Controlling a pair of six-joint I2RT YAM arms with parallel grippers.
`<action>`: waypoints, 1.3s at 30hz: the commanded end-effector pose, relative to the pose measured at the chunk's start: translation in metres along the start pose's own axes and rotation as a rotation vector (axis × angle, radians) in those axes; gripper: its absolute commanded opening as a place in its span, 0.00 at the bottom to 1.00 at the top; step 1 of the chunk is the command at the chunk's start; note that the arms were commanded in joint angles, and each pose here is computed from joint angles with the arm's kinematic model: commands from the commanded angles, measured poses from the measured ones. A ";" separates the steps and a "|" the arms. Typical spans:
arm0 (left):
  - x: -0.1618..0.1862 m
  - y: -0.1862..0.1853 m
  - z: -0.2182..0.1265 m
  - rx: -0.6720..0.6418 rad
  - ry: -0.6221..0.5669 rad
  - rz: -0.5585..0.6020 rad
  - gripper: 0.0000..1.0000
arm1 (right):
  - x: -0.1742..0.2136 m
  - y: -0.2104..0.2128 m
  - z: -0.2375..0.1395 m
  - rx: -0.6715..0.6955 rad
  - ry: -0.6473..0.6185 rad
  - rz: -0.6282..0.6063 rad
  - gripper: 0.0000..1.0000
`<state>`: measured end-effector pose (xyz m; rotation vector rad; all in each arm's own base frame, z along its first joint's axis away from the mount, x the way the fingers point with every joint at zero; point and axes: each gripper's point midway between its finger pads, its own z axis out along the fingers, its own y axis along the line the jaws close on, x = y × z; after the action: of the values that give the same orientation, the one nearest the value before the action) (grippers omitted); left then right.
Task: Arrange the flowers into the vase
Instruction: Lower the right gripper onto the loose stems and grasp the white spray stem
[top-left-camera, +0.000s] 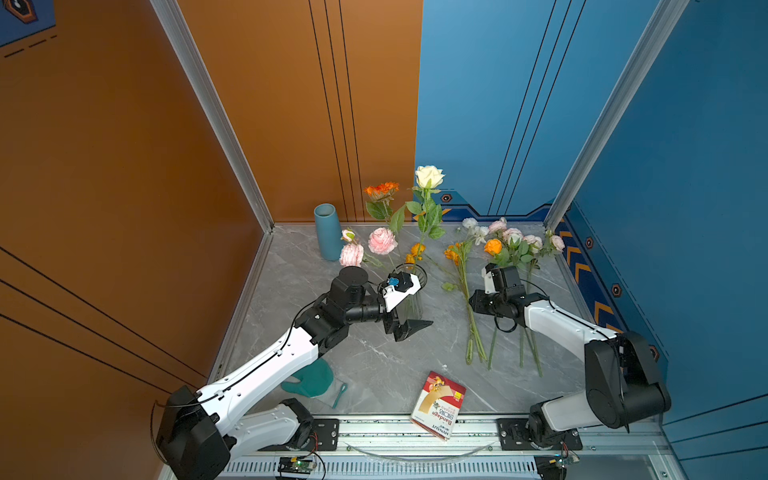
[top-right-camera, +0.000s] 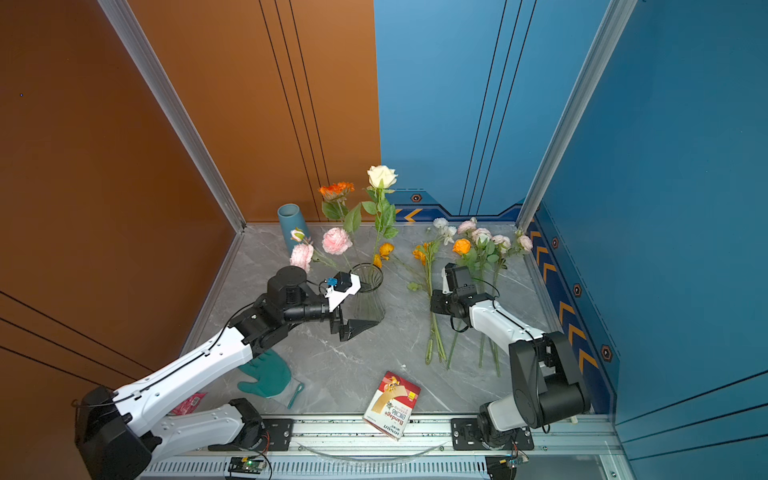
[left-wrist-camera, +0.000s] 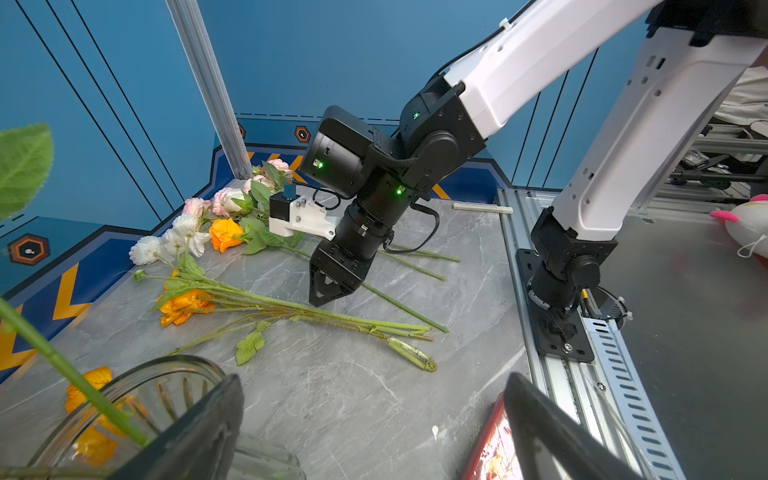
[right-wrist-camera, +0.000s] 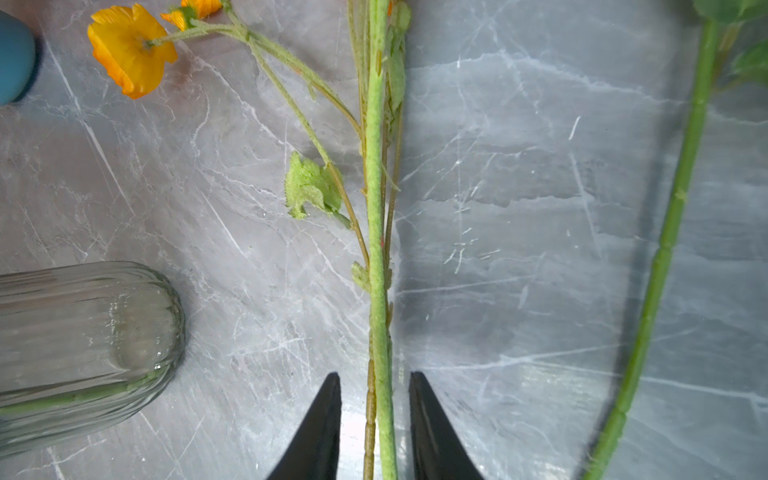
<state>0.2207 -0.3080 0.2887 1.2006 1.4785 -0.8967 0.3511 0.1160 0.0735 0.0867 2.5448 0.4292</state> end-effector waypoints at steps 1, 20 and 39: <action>0.000 0.000 -0.003 -0.012 0.007 0.012 0.98 | -0.005 0.002 0.005 0.009 -0.004 -0.015 0.30; 0.001 -0.001 -0.002 0.001 0.007 0.000 0.98 | -0.005 -0.003 0.028 0.036 0.034 -0.019 0.21; 0.003 -0.001 0.000 0.009 0.013 -0.010 0.98 | -0.017 -0.014 -0.007 0.078 -0.015 -0.046 0.00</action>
<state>0.2202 -0.3076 0.2863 1.2050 1.4881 -0.8966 0.3625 0.1088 0.0656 0.0737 2.5702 0.3646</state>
